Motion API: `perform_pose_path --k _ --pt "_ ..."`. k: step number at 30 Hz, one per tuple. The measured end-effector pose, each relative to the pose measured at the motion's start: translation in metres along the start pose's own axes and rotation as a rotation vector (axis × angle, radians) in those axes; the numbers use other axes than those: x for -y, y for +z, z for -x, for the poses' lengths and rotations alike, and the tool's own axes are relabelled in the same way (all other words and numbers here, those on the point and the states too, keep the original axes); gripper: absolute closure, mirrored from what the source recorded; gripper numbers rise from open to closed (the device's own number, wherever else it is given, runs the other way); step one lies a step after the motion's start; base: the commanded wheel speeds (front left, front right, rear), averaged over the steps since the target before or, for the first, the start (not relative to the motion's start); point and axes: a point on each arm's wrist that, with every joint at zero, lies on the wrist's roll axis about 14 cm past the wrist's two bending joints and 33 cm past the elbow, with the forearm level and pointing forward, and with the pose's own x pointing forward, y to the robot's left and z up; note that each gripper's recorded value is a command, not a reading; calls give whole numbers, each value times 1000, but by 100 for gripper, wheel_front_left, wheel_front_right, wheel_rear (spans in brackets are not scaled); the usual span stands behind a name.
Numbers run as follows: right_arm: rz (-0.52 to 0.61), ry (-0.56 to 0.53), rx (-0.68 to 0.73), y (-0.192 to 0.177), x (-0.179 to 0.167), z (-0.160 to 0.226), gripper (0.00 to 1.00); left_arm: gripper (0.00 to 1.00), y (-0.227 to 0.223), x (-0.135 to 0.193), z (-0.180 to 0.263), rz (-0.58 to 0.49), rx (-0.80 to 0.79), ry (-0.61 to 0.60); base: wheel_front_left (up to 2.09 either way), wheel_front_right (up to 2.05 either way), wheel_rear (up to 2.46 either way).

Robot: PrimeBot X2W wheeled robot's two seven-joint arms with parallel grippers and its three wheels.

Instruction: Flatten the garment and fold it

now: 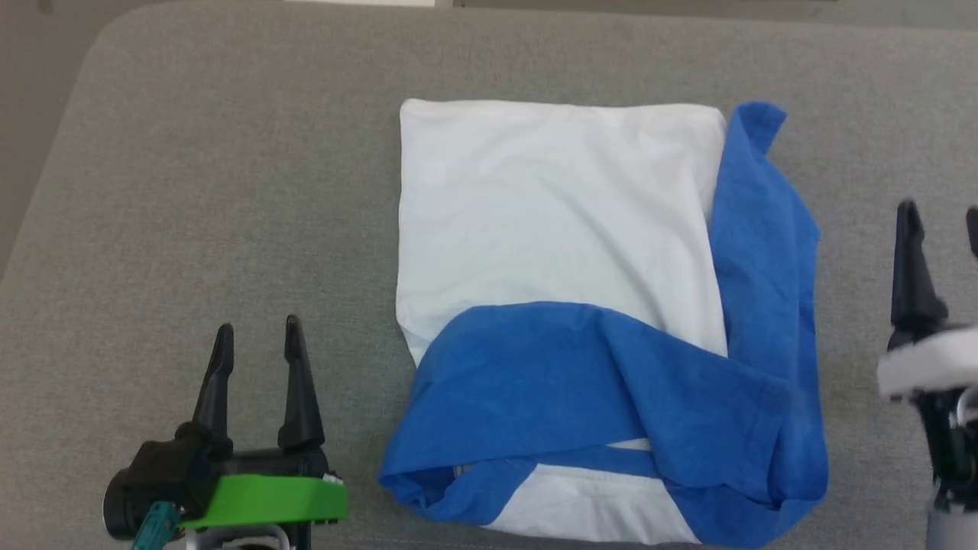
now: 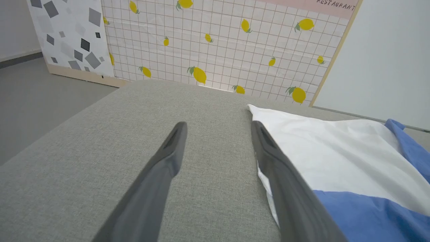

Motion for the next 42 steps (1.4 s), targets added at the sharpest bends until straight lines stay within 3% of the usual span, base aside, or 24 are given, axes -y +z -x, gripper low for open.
perform_pose_path --k 7,14,22,31,32,33,34,35,42 --pt "43 -3 -181 -12 8 -45 0 0 -17 7 -17 1 -28 -34 0 0 0" --pt "89 8 -409 -48 12 -78 0 0 -40 6 -26 -5 -82 -42 0 0 0" --pt "148 60 -687 -109 3 -83 0 0 -55 1 -30 -8 -118 -36 0 0 0" --pt "170 114 -777 -140 -10 -85 0 0 -65 -9 -30 -22 -147 -9 0 0 0" --pt "172 118 -782 -142 -11 -86 42 0 -66 -9 -30 -22 -148 -9 0 0 0" --pt "170 119 -783 -143 -11 -86 57 0 -66 -9 -30 -22 -151 -9 0 0 0" --pt "165 117 -783 -143 -11 -87 84 0 -68 -9 -30 -22 -154 -9 0 0 0" --pt "164 116 -781 -143 -10 -88 100 0 -68 -9 -30 -21 -156 -9 0 0 0" --pt "139 93 -747 -140 -7 -93 100 0 -69 -8 -35 -15 -150 -13 0 0 0"
